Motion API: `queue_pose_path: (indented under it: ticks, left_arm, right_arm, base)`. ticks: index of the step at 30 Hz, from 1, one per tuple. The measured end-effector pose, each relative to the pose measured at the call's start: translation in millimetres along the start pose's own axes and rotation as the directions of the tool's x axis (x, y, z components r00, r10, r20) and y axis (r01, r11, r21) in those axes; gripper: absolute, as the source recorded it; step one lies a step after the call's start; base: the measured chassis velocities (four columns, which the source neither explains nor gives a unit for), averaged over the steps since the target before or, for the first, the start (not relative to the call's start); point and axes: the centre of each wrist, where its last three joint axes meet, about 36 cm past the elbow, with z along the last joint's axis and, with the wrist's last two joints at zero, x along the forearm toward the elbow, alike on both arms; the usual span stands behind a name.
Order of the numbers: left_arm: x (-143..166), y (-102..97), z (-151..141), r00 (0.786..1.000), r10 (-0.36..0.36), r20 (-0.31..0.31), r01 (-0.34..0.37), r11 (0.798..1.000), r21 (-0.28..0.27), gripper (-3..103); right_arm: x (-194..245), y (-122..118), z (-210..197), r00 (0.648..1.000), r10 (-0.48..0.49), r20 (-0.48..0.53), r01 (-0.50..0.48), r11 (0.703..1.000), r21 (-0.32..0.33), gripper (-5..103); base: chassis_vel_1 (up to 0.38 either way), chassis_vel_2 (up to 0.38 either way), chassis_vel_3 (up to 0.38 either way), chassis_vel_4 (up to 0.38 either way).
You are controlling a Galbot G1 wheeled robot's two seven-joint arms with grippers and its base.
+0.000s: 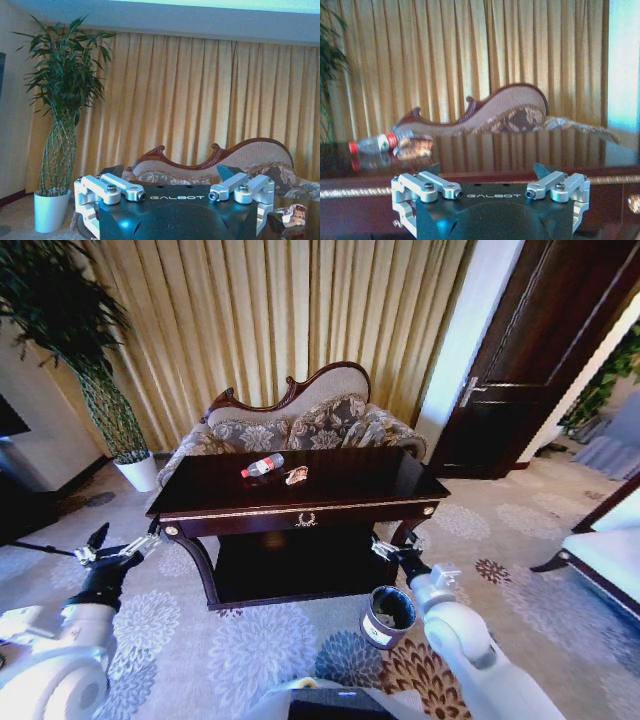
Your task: Move to the front of the table and place the trash on the table into the trash bin.
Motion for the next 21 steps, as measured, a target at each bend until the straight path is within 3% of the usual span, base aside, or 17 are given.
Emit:
queue_pose_path:
  ticks: [5, 21]
  left_arm:
    - [2, 0.8, -1, 1.000, -0.002, -0.004, 0.002, 1.000, 0.000, 100]
    - [2, 2.2, -2, 1.000, -0.004, -0.024, 0.004, 1.000, -0.001, 100]
  right_arm:
    - [9, 4, -20, 0.999, -0.005, 0.049, 0.005, 1.000, -0.009, 100]
    - [8, 5, -25, 0.998, -0.021, 0.067, 0.021, 1.000, -0.008, 100]
  base:
    - [0.000, 0.000, 0.000, 0.000]
    - [-0.015, 0.017, 0.015, -0.015]
